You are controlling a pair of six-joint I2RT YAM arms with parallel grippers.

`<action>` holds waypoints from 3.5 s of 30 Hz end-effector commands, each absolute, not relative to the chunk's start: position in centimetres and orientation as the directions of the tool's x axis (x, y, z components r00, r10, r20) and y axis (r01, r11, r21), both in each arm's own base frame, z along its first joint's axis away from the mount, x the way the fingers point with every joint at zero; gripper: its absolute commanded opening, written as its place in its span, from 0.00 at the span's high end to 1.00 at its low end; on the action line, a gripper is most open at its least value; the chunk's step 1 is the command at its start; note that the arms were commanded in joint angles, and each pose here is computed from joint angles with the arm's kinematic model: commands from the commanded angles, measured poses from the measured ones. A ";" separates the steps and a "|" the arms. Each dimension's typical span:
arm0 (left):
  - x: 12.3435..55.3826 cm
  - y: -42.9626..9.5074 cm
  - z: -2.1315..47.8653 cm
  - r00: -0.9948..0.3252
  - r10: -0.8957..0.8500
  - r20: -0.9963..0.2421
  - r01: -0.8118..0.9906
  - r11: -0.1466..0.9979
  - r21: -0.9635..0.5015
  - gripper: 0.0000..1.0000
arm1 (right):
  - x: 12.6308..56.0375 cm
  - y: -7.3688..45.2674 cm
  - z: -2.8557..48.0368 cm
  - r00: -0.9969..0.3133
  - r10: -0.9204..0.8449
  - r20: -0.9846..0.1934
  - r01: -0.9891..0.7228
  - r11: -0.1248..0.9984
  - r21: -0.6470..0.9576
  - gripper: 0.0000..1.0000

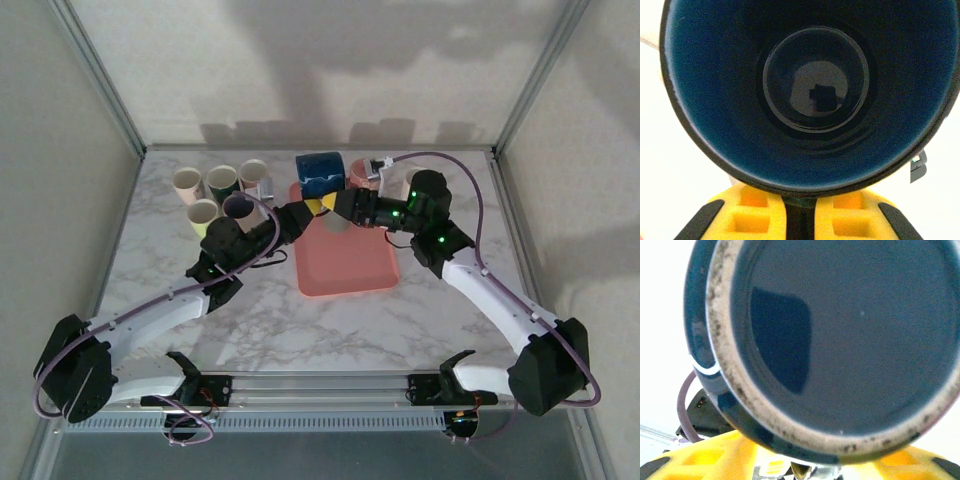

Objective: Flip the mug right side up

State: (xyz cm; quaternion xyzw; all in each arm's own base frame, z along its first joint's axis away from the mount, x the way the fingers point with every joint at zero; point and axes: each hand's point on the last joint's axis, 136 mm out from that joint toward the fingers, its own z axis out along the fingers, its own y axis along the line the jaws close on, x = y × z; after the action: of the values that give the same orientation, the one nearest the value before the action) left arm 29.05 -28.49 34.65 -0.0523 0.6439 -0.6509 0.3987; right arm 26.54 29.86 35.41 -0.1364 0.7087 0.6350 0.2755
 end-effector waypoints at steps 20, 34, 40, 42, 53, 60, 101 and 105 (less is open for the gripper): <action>28.4 -22.5 36.4 -0.476 -0.525 -0.706 0.405 0.581 -0.706 1.00 | 27.0 21.7 31.3 -0.678 0.000 -0.735 -0.548 0.666 0.506 0.45; 29.7 -18.2 28.3 -0.633 -0.285 -0.719 0.062 0.908 -0.414 1.00 | 28.0 20.7 29.2 -0.703 -0.067 -0.708 -0.510 0.741 0.437 0.45; 30.6 -17.8 25.2 -0.675 -0.219 -0.704 0.009 0.952 -0.305 1.00 | 28.2 20.7 28.7 -0.707 -0.089 -0.701 -0.512 0.749 0.421 0.45; 31.1 -17.3 24.5 -0.680 -0.204 -0.704 -0.019 0.965 -0.261 1.00 | 28.2 20.6 28.5 -0.709 -0.098 -0.698 -0.511 0.753 0.414 0.45; 33.2 -17.3 20.0 -0.726 -0.082 -0.683 -0.041 0.996 -0.076 1.00 | 28.1 20.4 26.4 -0.737 -0.136 -0.662 -0.502 0.765 0.403 0.45; 33.9 -17.2 16.6 -0.769 -0.020 -0.639 -0.040 0.999 0.017 1.00 | 28.2 21.1 25.3 -0.774 -0.155 -0.614 -0.494 0.754 0.432 0.45; 36.3 -14.8 7.7 -0.824 0.079 -0.561 -0.012 0.987 0.157 0.97 | 29.3 21.9 22.4 -0.874 -0.173 -0.454 -0.401 0.785 0.472 0.42; 36.1 -14.8 7.6 -0.826 0.075 -0.559 -0.014 0.988 0.154 0.78 | 29.3 21.7 22.1 -0.875 -0.173 -0.453 -0.397 0.792 0.464 0.42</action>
State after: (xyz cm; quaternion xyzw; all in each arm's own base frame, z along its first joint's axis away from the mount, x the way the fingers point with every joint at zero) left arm 35.08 -15.25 7.07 0.0268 0.9606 0.0646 0.2688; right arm 29.02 21.70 21.43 -0.1546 0.9270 0.2820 0.1930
